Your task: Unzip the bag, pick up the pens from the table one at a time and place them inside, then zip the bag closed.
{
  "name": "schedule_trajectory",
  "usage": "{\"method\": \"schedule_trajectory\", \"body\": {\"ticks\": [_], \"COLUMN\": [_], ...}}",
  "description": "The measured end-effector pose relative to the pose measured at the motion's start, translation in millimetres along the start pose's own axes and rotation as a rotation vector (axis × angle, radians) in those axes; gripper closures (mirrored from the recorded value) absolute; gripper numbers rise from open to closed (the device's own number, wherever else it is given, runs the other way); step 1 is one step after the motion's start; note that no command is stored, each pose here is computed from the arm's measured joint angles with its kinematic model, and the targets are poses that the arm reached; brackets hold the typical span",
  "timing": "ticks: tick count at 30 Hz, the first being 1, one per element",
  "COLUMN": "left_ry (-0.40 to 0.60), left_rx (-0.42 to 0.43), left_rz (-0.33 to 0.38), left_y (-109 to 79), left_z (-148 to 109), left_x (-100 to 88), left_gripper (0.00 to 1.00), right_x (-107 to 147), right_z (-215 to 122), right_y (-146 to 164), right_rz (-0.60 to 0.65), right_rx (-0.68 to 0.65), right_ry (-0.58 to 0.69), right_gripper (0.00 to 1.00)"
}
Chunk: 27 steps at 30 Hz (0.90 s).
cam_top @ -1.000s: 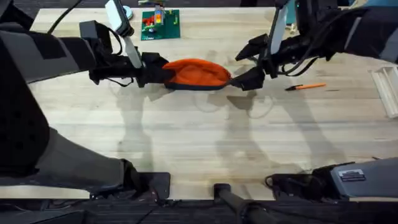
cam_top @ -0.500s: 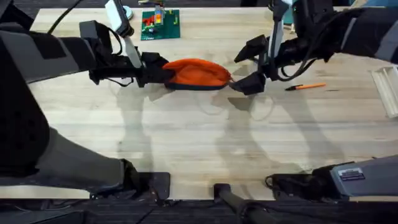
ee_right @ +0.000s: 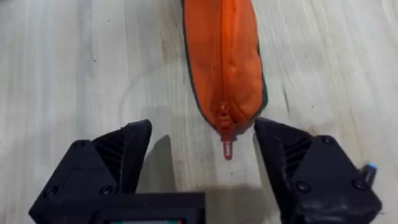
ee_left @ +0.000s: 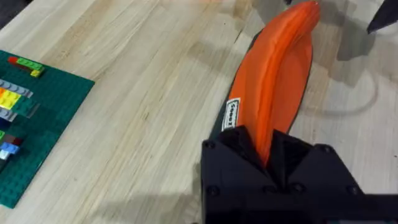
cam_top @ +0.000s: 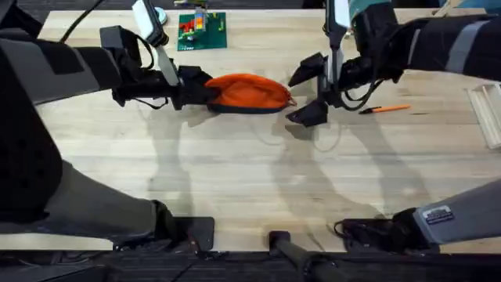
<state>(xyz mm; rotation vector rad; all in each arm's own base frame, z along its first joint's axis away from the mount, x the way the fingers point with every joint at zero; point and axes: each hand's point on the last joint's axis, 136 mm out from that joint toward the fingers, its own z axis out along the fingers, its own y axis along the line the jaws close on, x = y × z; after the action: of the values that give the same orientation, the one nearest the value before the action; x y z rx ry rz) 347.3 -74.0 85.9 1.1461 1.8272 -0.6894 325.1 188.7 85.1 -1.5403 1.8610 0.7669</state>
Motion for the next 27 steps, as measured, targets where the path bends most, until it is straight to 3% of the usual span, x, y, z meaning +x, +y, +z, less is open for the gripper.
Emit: {"method": "schedule_trajectory", "body": {"ticks": [18, 23, 27], "left_ry": [0.000, -0.001, 0.001], "left_rx": [-0.001, -0.002, -0.008], "left_rz": [0.001, 0.004, 0.012], "left_y": [0.2, 0.7, 2.4], "left_z": [0, 0, 0], "left_x": [-0.1, -0.3, -0.3], "left_gripper": [0.959, 0.959, 0.959], "right_x": [4, 4, 4], "right_z": [18, 18, 18], "right_y": [-8, -9, -10], "right_rz": [-0.060, -0.061, -0.065], "right_rx": [0.006, 0.009, 0.015], "right_ry": [0.011, 0.013, 0.013], "right_gripper": [0.041, 0.181, 0.382]}}
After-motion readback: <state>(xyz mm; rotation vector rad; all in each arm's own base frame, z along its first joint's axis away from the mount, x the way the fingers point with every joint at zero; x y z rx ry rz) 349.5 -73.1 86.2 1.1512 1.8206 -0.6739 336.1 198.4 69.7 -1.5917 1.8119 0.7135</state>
